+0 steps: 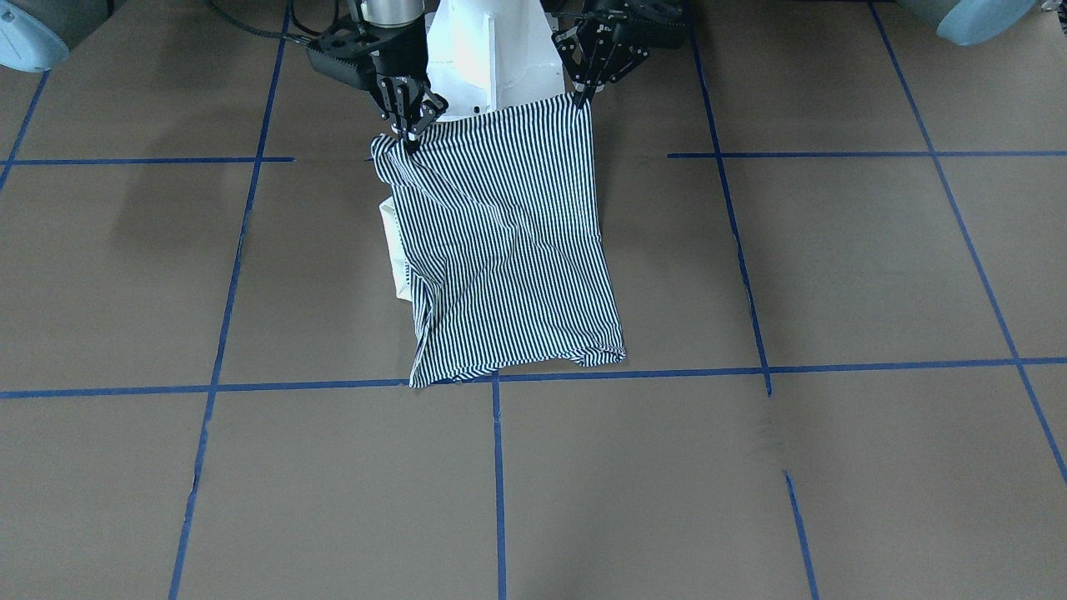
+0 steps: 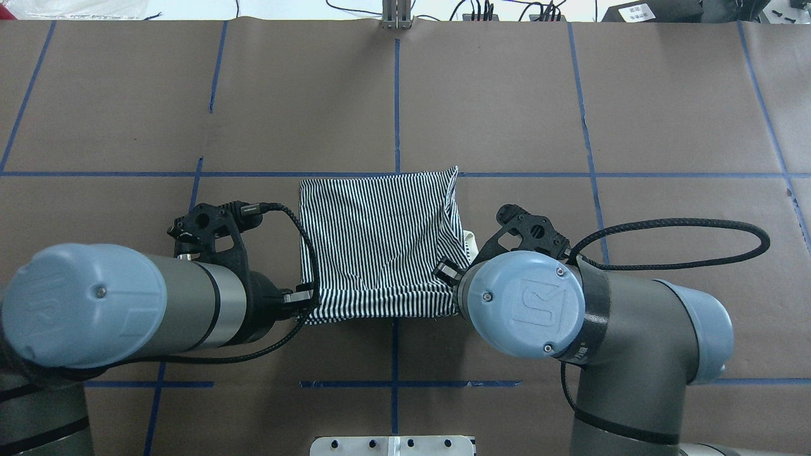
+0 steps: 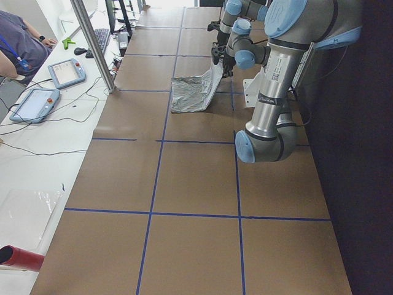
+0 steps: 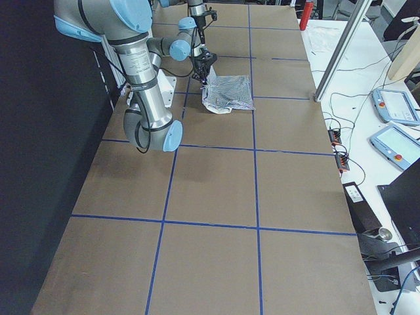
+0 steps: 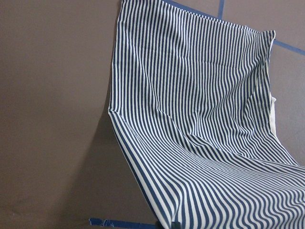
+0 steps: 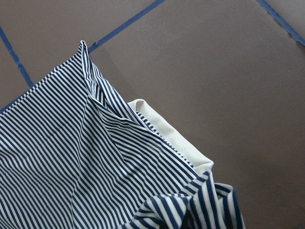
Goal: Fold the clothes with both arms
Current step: 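Lift the near edge with both grippers and fold it away from the robot, then lower the folded edge onto the shirt with both grippers and release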
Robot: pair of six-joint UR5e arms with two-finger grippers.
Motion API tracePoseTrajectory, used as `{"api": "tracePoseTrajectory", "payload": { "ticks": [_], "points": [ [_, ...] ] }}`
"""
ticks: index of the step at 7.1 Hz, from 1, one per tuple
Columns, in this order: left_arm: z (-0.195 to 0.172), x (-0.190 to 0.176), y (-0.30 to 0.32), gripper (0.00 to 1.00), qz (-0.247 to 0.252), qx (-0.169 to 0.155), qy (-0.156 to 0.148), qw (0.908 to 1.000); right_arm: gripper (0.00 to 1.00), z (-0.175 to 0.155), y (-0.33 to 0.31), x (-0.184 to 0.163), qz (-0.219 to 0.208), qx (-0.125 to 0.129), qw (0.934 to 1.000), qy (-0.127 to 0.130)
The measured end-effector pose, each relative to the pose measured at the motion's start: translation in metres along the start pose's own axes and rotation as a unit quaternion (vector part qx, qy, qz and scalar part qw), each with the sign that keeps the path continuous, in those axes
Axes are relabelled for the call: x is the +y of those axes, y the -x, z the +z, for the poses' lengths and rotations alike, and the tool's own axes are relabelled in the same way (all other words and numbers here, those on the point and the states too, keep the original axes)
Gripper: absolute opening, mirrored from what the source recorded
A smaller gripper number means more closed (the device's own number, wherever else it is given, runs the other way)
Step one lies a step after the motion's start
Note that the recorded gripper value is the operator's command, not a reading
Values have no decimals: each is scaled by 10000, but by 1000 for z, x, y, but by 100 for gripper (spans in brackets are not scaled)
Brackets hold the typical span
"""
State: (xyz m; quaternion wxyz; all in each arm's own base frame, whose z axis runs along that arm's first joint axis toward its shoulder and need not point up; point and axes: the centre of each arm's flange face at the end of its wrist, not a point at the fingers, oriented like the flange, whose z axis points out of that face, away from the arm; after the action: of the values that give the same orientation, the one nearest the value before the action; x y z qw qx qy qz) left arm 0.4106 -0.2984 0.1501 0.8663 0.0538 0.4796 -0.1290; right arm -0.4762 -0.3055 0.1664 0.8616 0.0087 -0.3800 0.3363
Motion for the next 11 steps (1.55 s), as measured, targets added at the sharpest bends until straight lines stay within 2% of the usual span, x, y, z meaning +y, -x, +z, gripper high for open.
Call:
{"api": "tracePoseTrajectory", "payload": {
  "ticks": [3,5,8,11],
  "points": [
    [32,-87,-6,0,190,-219,-582,9979,0,24,75,-46,173,-117,9990,-385],
    [63,-133,-5,0,218,-345,-817,9958,0,56,128,-77,247,-168,9978,-593],
    [132,-172,5,0,293,-422,-920,9944,0,125,160,-102,220,-164,9970,-725],
    [179,-184,22,0,286,-516,-914,9941,0,169,157,-109,185,-49,9968,-778]
  ]
}}
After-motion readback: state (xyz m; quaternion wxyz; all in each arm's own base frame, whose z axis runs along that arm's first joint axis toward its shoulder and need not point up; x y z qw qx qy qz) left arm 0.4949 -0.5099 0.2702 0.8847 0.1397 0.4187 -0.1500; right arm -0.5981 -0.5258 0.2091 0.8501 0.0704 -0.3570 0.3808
